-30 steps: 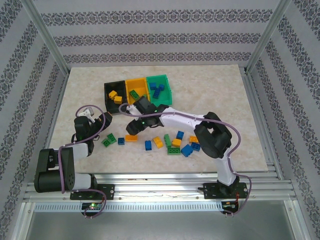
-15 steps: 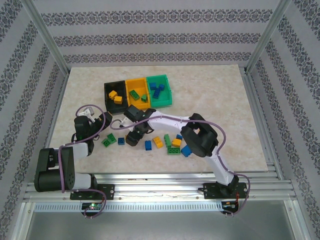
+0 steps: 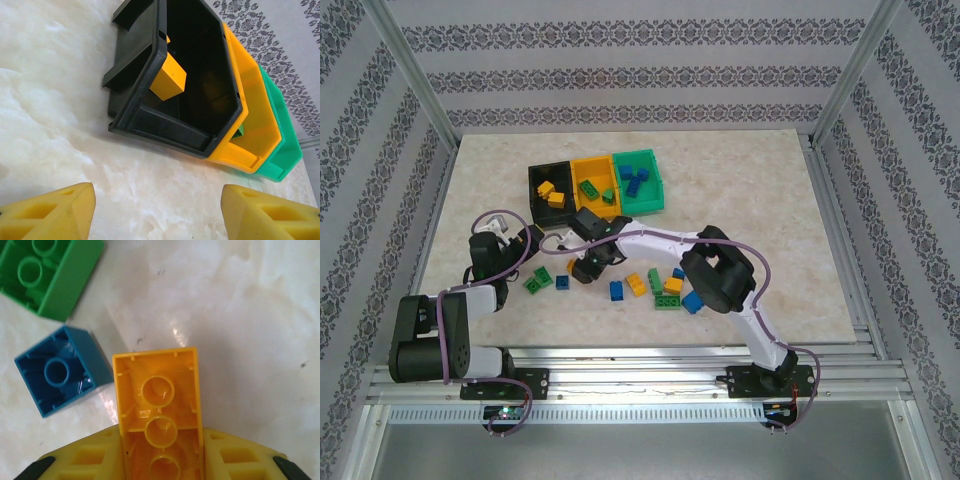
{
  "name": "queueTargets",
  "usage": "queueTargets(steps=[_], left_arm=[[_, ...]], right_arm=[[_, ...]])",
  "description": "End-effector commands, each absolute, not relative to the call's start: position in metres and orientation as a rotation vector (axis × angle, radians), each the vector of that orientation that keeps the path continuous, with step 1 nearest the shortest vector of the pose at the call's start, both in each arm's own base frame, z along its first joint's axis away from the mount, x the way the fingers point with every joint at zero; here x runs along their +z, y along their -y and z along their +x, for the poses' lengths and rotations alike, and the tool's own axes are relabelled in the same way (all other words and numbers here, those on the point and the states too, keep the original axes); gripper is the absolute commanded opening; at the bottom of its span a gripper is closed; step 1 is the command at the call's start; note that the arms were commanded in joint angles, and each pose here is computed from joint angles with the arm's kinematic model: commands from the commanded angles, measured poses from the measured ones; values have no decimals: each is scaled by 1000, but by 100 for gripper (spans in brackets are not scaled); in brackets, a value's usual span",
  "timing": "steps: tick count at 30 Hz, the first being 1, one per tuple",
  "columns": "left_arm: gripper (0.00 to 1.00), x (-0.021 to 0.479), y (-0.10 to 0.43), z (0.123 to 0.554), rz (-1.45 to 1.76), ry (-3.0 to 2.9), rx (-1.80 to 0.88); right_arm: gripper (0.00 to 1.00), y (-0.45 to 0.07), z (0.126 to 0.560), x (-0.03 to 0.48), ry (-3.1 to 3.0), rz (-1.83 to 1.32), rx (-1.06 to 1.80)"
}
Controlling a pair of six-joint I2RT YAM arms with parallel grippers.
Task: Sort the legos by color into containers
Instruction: Pick up the lego from the center of the table, then place the lego in the container.
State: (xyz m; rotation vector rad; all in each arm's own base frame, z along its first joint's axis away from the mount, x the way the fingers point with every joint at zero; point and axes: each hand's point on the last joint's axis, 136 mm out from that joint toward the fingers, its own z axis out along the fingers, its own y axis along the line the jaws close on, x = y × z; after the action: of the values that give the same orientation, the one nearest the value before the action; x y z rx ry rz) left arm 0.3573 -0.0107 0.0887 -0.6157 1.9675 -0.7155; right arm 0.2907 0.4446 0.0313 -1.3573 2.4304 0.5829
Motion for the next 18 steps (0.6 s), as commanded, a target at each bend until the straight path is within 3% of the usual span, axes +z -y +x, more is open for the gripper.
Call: queueTargets(steps=[1,6,9,11,13,18], left_arm=[[67,94,10,361,-612,-1960,-688],[67,98,6,357,-623,-1931,-677],[67,100,6,356,-617,-1929,-676],[67,101,7,356,-608,-1930,-675],[67,102,6,356,-609,-1927,-670],[68,106,6,355,-595,-1923,-665]], right_arm=[[30,-468,330,79,-2333,-1152,661],[33,-485,404,120,-2283,-818,664],[42,-495,439,134,-2243,-697,662],[58,-497,458,138,-2237,-639,626],[63,-498,466,141,-2256,-632,626],[63,-501,442,141,-2243,-726,635]])
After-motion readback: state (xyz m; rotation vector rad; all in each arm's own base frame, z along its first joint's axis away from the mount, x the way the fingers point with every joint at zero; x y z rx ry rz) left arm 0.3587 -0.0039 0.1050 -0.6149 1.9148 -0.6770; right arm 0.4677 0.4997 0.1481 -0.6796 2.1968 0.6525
